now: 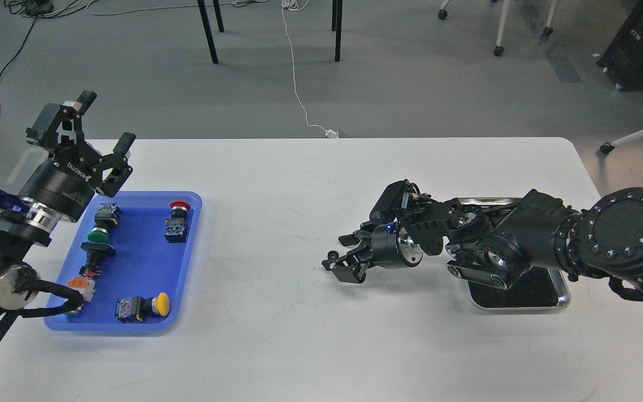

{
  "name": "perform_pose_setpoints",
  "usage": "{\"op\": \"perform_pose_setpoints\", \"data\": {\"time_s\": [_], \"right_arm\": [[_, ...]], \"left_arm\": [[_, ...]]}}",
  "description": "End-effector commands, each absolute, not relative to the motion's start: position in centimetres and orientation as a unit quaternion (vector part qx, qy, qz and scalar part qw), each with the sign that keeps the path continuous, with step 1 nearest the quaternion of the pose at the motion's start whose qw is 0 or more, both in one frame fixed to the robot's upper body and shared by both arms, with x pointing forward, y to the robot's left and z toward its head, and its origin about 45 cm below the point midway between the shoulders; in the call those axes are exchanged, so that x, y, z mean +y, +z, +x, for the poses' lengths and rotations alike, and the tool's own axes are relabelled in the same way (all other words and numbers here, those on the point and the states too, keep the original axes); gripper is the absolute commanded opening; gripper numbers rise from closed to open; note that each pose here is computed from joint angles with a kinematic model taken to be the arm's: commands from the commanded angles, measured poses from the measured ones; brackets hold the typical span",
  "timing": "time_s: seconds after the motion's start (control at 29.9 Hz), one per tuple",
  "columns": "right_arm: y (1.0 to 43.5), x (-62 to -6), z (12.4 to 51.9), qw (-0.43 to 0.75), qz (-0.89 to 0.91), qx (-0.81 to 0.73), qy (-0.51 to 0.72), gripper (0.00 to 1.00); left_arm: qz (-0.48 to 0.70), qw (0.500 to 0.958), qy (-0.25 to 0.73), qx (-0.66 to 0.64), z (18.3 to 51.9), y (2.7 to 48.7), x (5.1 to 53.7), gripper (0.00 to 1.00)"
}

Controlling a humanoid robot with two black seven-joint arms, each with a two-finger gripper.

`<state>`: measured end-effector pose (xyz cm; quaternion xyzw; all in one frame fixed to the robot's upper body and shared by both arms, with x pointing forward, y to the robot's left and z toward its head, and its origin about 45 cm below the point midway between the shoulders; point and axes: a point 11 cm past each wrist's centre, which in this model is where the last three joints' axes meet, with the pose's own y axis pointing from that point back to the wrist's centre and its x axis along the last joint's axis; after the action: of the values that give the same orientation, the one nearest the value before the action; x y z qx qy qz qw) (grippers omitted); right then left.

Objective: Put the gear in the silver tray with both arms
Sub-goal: 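Lower the right gripper onto the second gear and grasp it, then move the gear over the silver tray and open the right gripper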

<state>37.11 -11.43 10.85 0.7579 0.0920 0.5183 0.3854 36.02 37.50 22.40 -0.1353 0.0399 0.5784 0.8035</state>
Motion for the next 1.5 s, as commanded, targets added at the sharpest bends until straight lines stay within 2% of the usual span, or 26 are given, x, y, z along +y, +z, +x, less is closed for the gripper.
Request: {"op": "perform_pose_setpoints", "data": {"time_s": [0.0,0.07,0.17,0.2,0.37,0.43,0.67,0.8,1.2,1.47], "right_arm": [[10.7,-11.5,37.0,0.385,0.759,0.091,0.518,0.61],[10.6,-11.5,37.0,0.385,0.759,0.091,0.518,0.50],[10.5,-11.5,36.9,0.385,0.760,0.091,0.516,0.48],[10.5,-11.5,36.8,0.385,0.760,0.091,0.516,0.41],[10.6,-11.6,37.2,0.385,0.757,0.086,0.520,0.38],[10.5,-11.7,37.1,0.387,0.758,0.086,0.519,0.30],[10.2,-11.8,36.9,0.387,0.759,0.086,0.516,0.18],[10.2,-11.8,37.0,0.388,0.759,0.086,0.516,0.15],[10.9,-11.8,37.7,0.389,0.752,0.083,0.525,0.15],[13.3,-11.1,39.4,0.388,0.738,0.078,0.546,0.15]], "left_arm": [[-0.136,0.803,0.579,0.041,36.0,22.3,37.5,0.98],[-0.136,0.803,0.579,0.041,36.0,22.4,37.5,0.98],[-0.136,0.803,0.579,0.042,35.9,22.2,37.5,0.98],[-0.136,0.802,0.579,0.043,35.9,22.2,37.5,0.98],[-0.142,0.799,0.584,0.038,36.0,22.6,37.9,0.98],[-0.144,0.797,0.585,0.037,36.0,22.7,38.1,0.98],[-0.140,0.796,0.588,0.041,35.6,22.3,38.2,0.98],[-0.140,0.796,0.588,0.041,35.6,22.3,38.2,0.98],[-0.141,0.796,0.587,0.043,35.6,22.1,38.1,0.98],[-0.141,0.796,0.586,0.045,35.6,22.0,38.0,0.98]]}}
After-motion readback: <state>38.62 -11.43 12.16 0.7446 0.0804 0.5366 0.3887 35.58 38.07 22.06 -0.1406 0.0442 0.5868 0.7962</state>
